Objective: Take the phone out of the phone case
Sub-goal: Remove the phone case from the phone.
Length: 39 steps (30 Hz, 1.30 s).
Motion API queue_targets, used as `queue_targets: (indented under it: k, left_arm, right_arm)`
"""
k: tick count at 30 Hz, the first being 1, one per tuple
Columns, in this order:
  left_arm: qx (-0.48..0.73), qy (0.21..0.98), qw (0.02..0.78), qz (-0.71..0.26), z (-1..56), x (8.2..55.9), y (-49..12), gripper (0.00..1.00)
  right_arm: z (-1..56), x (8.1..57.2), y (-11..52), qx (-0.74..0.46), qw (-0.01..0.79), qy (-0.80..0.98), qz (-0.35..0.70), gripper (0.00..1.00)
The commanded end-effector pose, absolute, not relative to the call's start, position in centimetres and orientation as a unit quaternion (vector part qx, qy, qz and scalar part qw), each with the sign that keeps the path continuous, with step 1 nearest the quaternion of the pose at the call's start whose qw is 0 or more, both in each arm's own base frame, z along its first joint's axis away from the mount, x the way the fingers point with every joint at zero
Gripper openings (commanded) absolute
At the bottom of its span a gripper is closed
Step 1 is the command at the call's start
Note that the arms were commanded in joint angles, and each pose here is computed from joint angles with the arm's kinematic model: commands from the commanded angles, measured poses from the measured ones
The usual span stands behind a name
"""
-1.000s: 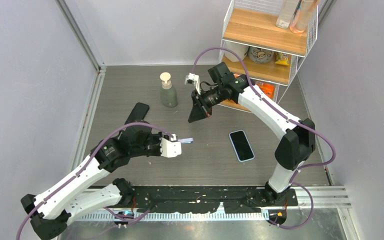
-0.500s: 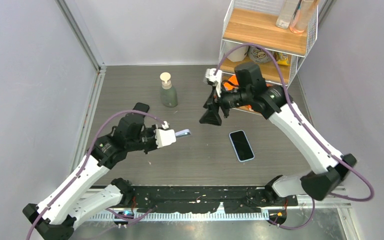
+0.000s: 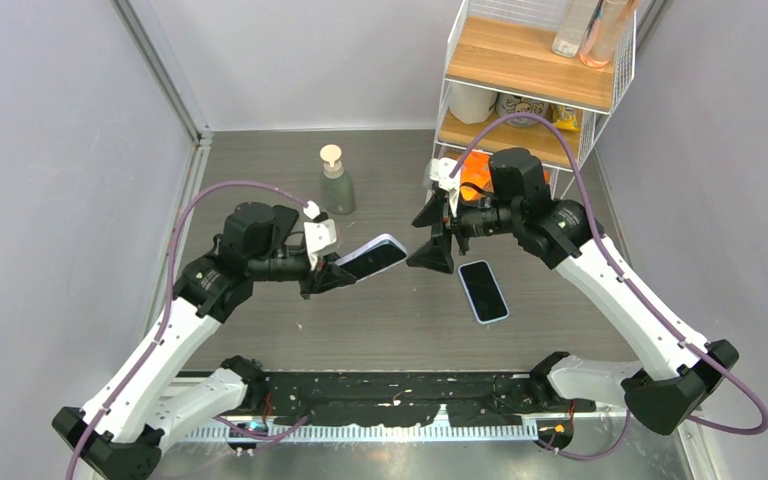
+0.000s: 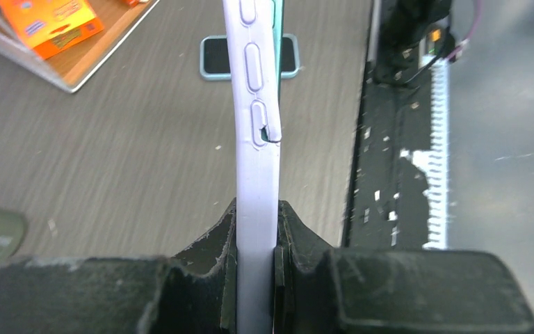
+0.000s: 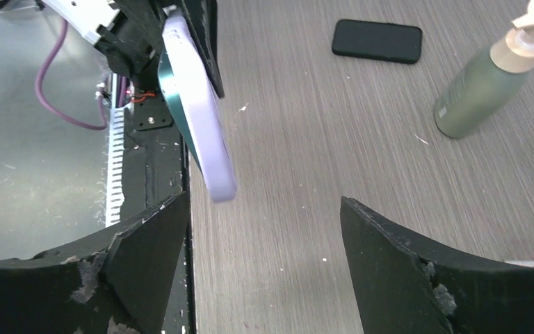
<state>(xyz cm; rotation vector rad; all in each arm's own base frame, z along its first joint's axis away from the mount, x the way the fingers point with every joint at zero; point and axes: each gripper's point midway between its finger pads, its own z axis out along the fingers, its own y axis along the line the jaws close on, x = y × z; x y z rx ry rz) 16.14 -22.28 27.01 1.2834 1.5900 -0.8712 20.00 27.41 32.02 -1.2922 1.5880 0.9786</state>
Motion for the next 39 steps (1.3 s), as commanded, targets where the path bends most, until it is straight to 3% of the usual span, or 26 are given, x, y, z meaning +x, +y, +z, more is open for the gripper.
queue_targets:
  k: [1, 8, 12, 14, 15, 17, 39]
  left_arm:
    - [0.515, 0.57, 0.474, -0.43, 31.7, 15.0, -24.5, 0.0]
    - [0.515, 0.567, 0.471, -0.438, 31.5, 14.9, -24.6, 0.0]
    - [0.515, 0.567, 0.47, -0.439, 31.3, 14.8, -24.6, 0.0]
    - [0.515, 0.566, 0.47, -0.439, 31.3, 14.9, -24.7, 0.0]
    - [0.516, 0.566, 0.47, -0.44, 31.2, 14.8, -24.6, 0.0]
    - [0.516, 0.565, 0.47, -0.44, 31.2, 14.8, -24.7, 0.0]
    - [0.638, 0.499, 0.393, -0.435, 26.5, 10.1, -23.5, 0.0]
  right_arm:
    - [34.7, 19.0, 28.5, -0.547, 0.436, 0.576, 0.423, 0.84]
    - [34.2, 18.5, 28.7, -0.562, 0.421, 0.565, 0.433, 0.66]
    - [34.2, 18.3, 28.9, -0.566, 0.416, 0.559, 0.441, 0.51]
    - [34.1, 18.1, 29.0, -0.568, 0.411, 0.556, 0.447, 0.37]
    - [34.0, 18.1, 29.0, -0.569, 0.408, 0.556, 0.448, 0.24]
    - [33.7, 17.9, 29.0, -0.573, 0.404, 0.555, 0.449, 0.09]
    - [29.6, 15.8, 28.1, -0.693, 0.352, 0.482, 0.405, 0.05]
